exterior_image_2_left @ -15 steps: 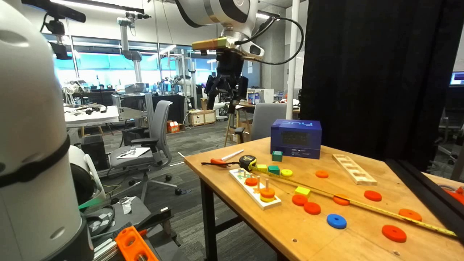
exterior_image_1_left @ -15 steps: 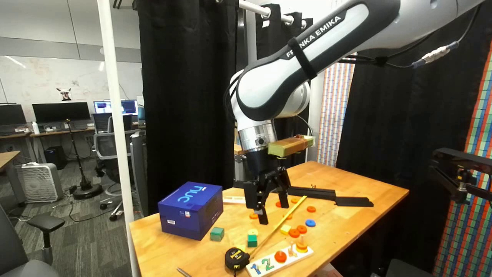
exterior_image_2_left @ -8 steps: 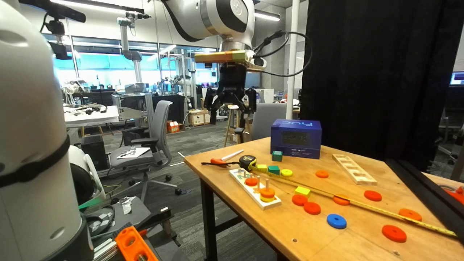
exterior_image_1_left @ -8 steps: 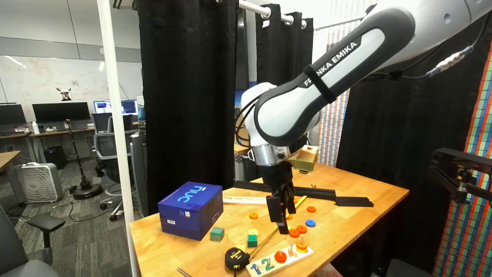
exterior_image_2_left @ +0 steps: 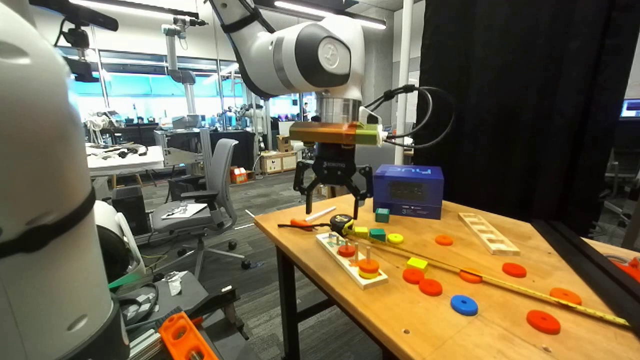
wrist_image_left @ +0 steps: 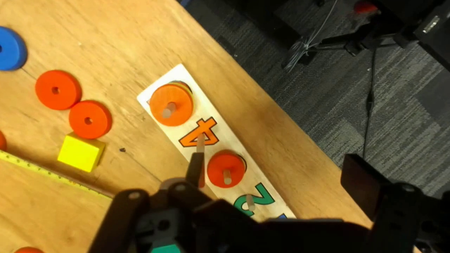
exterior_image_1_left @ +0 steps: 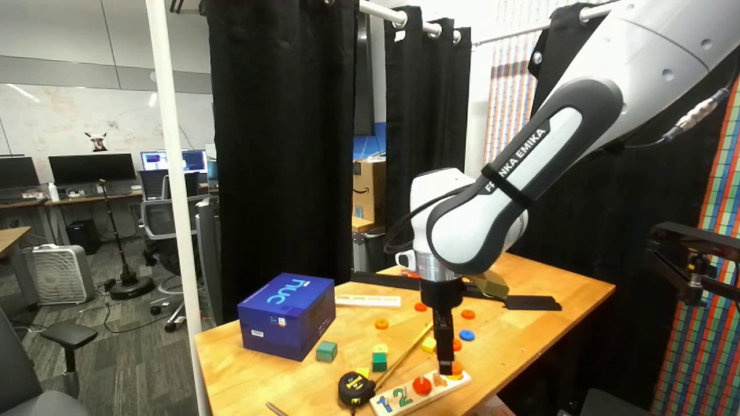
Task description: Remove the orange ring from the platform
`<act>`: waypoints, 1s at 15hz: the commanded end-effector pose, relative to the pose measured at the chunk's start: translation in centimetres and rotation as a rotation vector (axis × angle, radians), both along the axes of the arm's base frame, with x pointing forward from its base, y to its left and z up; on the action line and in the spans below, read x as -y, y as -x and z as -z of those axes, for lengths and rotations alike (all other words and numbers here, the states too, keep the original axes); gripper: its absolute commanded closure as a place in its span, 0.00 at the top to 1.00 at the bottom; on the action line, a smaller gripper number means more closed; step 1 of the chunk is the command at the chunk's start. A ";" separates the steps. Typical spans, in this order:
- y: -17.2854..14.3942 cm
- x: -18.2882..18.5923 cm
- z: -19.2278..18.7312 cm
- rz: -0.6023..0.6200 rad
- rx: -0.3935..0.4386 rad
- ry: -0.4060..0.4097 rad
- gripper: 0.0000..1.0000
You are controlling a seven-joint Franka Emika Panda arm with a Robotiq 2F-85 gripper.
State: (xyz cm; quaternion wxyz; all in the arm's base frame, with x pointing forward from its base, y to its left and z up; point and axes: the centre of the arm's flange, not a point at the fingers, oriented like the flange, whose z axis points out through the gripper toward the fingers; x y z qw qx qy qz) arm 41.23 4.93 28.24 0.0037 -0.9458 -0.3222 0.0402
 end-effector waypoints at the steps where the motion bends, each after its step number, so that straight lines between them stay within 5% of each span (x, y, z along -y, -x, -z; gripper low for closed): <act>1: 0.0 1.9 3.4 -0.065 0.043 -0.025 1.00; 15: -2.7 7.3 6.6 -0.134 0.079 -0.002 1.00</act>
